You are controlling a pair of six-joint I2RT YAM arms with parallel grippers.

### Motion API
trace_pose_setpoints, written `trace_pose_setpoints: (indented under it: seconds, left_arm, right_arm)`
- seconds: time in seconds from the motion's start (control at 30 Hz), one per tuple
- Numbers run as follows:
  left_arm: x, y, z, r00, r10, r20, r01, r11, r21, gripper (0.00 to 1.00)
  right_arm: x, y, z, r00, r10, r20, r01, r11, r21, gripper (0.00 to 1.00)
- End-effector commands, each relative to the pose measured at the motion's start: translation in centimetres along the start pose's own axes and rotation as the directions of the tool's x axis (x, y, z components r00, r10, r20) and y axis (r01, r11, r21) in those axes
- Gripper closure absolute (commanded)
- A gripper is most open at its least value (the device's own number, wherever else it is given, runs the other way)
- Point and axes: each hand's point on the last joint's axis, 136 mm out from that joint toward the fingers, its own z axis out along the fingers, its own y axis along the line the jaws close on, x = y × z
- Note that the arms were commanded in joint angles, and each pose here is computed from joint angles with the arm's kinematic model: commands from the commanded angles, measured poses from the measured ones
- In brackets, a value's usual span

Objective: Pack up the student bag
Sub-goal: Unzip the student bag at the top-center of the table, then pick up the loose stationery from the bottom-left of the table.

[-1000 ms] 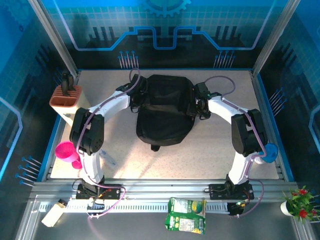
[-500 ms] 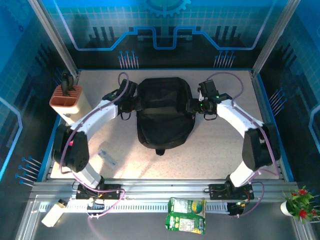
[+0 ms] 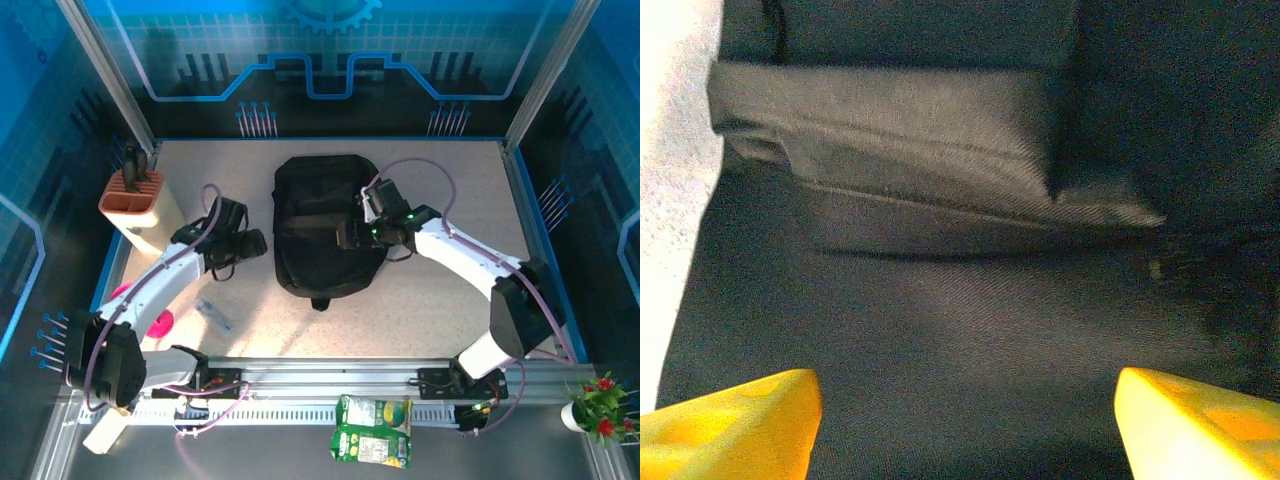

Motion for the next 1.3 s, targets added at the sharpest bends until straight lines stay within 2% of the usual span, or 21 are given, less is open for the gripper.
trace_pose_setpoints:
  seconds: [0.0, 0.2, 0.53, 0.67, 0.9, 1.27]
  left_arm:
    - [2.8, 4.7, -0.4, 0.989, -0.143, -0.045, 0.135, 0.98, -0.143, 0.21]
    - [6.6, 10.8, -0.1, 0.968, -0.25, -0.02, 0.229, 0.912, -0.339, 0.16]
    - [9.4, 13.4, 2.4, 0.917, -0.399, 0.0, 0.374, 0.859, -0.349, 0.15]
    - [9.7, 13.1, 3.2, 0.904, -0.427, -0.014, 0.401, 0.861, -0.312, 0.23]
    - [9.8, 12.7, 3.9, 0.9, -0.435, -0.029, 0.408, 0.864, -0.294, 0.42]
    - [10.2, 12.4, 4.6, 0.898, -0.432, -0.082, 0.389, 0.868, -0.309, 0.44]
  right_arm:
    - [0.8, 1.0, 2.2, 0.998, 0.029, -0.06, -0.03, 0.999, -0.021, 0.23]
    - [0.6, 0.4, 4.0, 0.995, 0.046, -0.083, -0.045, 0.999, 0.015, 0.23]
    - [0.7, -0.2, 4.7, 0.992, 0.062, -0.112, -0.058, 0.998, 0.037, 0.23]
    - [0.7, -0.4, 4.8, 0.991, 0.072, -0.116, -0.067, 0.997, 0.041, 0.24]
    - [0.8, -0.4, 4.9, 0.989, 0.081, -0.121, -0.076, 0.996, 0.044, 0.25]
    - [0.9, -0.9, 4.8, 0.988, 0.097, -0.123, -0.091, 0.994, 0.052, 0.25]
